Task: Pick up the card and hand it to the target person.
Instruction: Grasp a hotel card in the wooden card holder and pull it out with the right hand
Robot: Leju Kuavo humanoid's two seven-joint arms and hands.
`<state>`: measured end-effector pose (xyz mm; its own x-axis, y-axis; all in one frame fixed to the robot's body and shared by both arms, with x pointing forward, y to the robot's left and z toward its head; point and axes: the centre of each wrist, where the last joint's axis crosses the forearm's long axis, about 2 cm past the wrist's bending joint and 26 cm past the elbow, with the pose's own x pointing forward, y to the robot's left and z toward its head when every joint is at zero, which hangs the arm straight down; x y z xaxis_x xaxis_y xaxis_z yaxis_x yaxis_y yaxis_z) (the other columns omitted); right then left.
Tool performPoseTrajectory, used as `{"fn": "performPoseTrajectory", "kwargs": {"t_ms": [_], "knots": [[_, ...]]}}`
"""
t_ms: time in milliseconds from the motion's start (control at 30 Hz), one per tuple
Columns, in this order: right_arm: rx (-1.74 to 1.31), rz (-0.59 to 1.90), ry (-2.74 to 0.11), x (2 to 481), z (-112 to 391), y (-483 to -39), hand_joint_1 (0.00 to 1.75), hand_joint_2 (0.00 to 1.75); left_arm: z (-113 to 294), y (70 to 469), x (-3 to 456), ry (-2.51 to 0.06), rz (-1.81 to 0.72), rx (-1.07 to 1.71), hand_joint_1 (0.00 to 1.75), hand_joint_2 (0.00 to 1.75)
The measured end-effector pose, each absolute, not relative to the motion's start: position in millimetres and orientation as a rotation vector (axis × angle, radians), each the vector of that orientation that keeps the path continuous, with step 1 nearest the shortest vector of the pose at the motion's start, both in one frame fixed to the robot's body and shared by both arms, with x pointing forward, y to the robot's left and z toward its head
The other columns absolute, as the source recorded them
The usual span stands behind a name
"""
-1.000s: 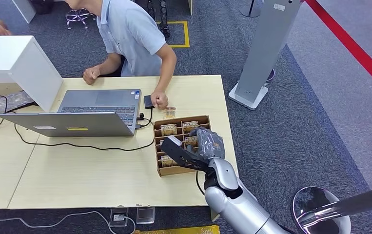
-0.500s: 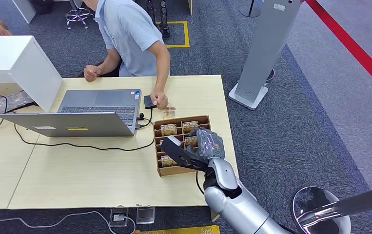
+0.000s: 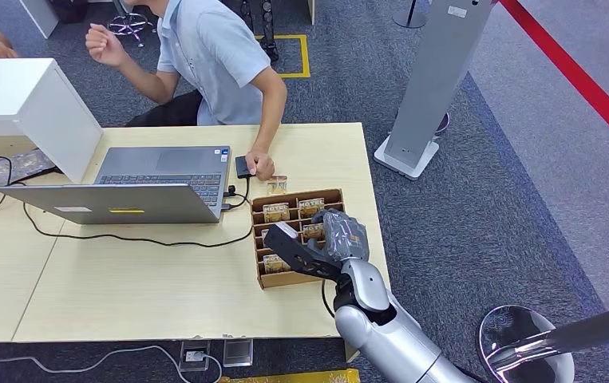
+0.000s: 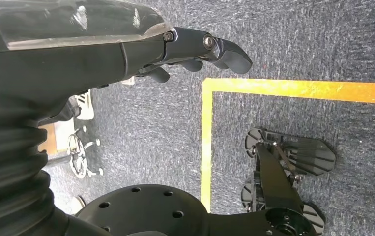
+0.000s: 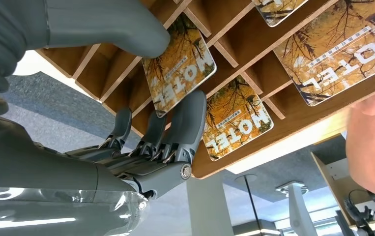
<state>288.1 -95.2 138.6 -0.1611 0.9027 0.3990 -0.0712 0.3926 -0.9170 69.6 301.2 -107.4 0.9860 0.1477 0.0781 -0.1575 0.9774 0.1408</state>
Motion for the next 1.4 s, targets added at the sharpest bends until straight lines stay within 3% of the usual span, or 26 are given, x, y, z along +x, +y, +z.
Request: {"fn": "performPoseTrajectory", "kwargs": {"t_ms": [733, 800, 900, 1000, 1400], "knots": [[-0.789, 1.037, -1.469, 288.1, 138.4, -95.5, 0.89, 1.75, -107.4, 301.2, 69.8, -0.068, 0.152, 0.147, 0.00, 1.75], [-0.789, 1.038, -1.469, 288.1, 138.4, -95.5, 1.00, 1.75, -107.4, 301.2, 69.8, -0.068, 0.152, 0.148, 0.00, 1.75], [-0.785, 1.038, -1.469, 288.1, 138.4, -95.5, 1.31, 1.75, -107.4, 301.2, 69.8, -0.067, 0.152, 0.148, 0.00, 1.75], [-0.778, 1.039, -1.471, 288.1, 138.3, -95.5, 1.46, 1.75, -107.4, 301.2, 69.7, -0.067, 0.152, 0.149, 0.00, 1.75], [-0.776, 1.042, -1.481, 289.7, 140.0, -95.5, 1.51, 1.75, -107.4, 301.2, 69.2, -0.071, 0.152, 0.150, 0.00, 1.75]]}}
